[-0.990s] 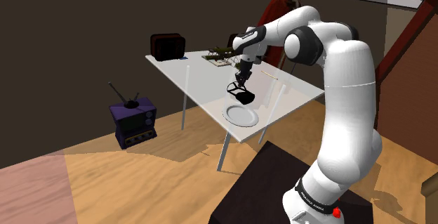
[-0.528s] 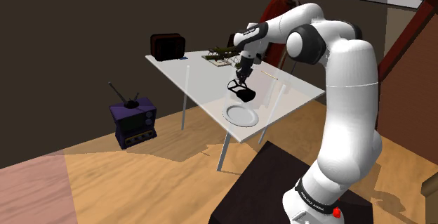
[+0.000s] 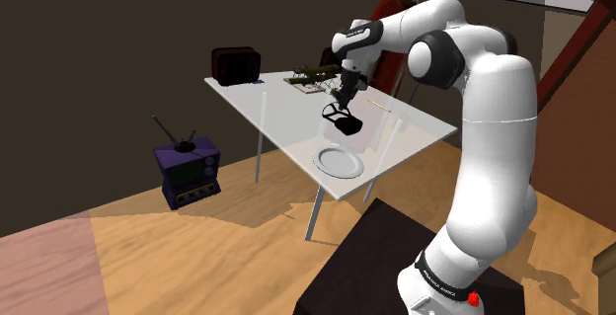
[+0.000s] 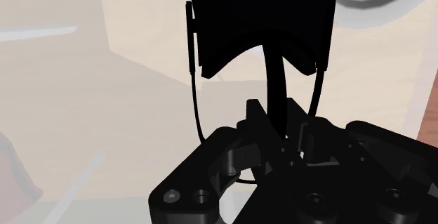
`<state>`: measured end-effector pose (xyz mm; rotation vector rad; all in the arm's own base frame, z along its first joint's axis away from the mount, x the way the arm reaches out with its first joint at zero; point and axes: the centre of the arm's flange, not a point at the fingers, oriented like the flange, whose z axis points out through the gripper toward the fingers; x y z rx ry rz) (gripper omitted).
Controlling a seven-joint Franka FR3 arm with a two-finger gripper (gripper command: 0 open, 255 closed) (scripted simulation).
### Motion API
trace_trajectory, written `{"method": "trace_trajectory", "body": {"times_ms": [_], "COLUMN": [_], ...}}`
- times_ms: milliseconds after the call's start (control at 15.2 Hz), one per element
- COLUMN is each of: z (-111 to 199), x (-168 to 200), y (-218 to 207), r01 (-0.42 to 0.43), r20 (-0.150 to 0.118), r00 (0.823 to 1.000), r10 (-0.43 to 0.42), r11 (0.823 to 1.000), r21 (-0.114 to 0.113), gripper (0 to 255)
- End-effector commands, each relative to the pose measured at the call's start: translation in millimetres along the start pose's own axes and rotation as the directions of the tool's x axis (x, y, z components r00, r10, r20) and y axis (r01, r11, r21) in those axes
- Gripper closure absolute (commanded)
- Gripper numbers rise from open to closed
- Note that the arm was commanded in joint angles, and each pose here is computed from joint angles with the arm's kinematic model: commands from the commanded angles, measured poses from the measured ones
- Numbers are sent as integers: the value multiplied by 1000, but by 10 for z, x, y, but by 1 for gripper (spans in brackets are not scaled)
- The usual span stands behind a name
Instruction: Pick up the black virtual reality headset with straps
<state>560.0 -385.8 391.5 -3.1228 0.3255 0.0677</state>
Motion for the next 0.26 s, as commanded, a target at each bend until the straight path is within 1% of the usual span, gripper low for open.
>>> {"method": "trace_trajectory", "body": {"times_ms": [0, 66, 198], "z": [-103, -156, -164], "x": [3, 1, 0], "y": [-1, -1, -1], "r01": [0, 0, 0], "r20": [0, 0, 0], "r00": [1000, 1000, 1000], "r10": [0, 0, 0], "r11": [1000, 1000, 1000], "r21": [0, 0, 0], "gripper": [255, 255, 255]}}
